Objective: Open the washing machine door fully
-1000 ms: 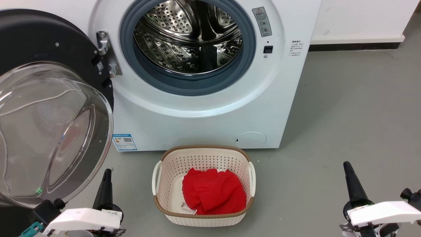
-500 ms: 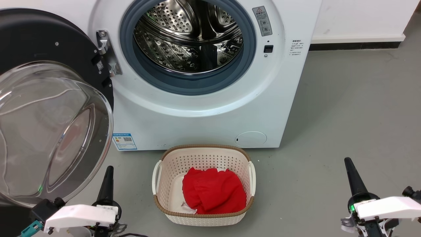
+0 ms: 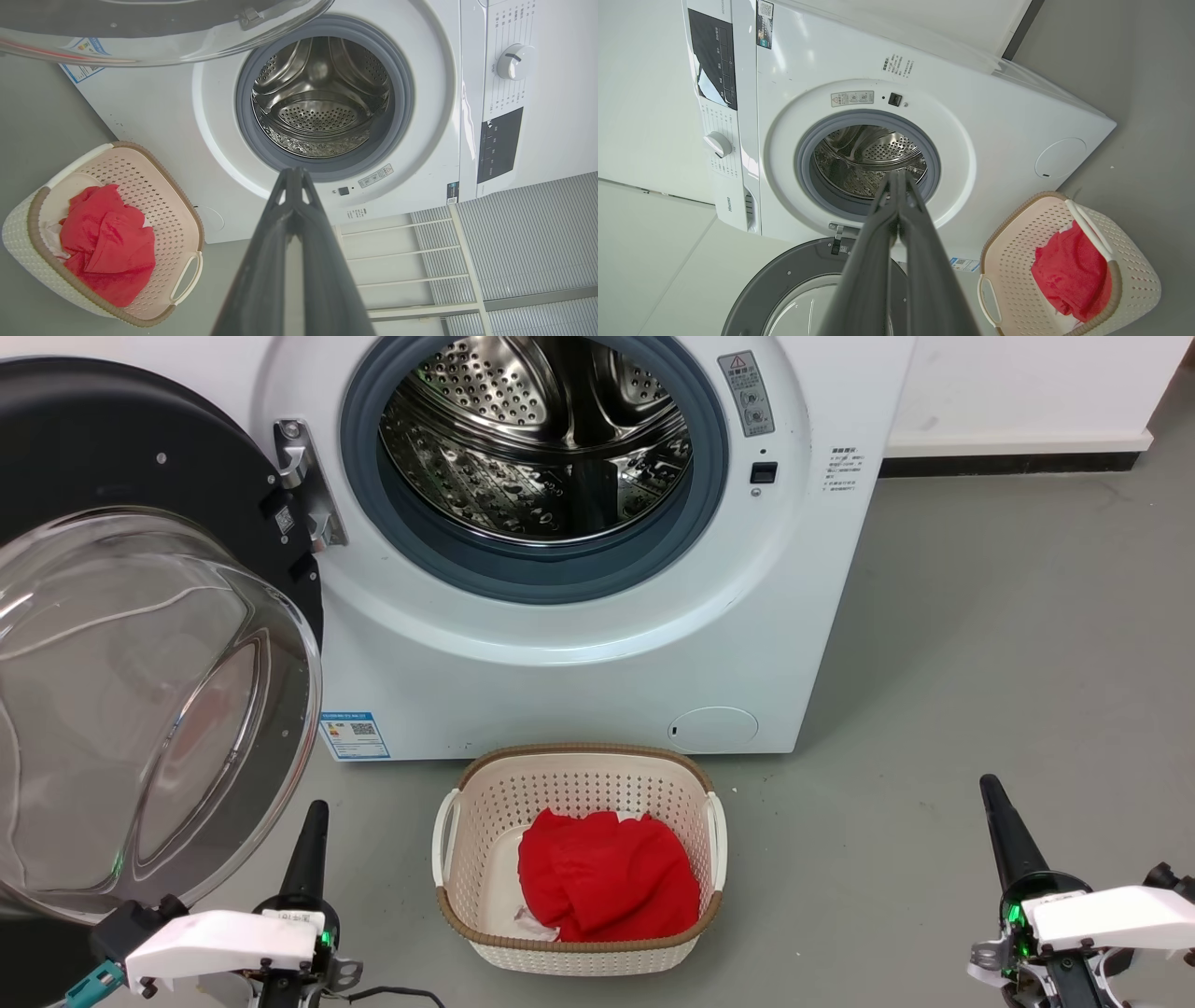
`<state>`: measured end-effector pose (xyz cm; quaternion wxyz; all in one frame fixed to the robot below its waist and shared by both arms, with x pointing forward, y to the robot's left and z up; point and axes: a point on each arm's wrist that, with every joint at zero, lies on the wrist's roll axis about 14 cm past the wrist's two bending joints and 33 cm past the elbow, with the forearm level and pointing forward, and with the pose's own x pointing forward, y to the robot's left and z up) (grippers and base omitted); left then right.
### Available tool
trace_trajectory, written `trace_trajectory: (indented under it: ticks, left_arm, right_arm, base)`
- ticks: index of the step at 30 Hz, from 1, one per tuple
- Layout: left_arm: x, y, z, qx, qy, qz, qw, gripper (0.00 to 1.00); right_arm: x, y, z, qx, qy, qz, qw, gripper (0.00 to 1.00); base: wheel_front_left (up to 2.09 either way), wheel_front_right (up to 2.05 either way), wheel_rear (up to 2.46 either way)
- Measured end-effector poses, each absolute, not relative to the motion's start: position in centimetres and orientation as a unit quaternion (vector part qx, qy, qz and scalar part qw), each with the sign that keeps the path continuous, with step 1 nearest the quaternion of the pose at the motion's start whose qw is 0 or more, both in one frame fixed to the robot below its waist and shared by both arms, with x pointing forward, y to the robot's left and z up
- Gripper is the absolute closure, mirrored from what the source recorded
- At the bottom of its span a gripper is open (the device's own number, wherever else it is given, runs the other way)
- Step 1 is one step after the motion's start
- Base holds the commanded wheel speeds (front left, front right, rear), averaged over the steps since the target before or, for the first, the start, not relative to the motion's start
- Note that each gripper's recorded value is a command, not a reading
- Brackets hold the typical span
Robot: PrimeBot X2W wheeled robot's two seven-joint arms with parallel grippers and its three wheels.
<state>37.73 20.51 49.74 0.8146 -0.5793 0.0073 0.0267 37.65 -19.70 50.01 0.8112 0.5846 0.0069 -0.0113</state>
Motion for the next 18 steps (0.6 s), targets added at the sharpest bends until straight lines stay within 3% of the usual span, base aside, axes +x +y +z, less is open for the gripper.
trace_trajectory:
  ticks: [18]
  left_arm:
    - [38.31,20.22,50.11,-0.643,0.006,0.016,0.765,1.0]
  right_arm:
    - [38.2,-19.82,50.18,0.645,0.007,-0.008,0.764,1.0]
  base:
    - [0.0,0.0,0.0]
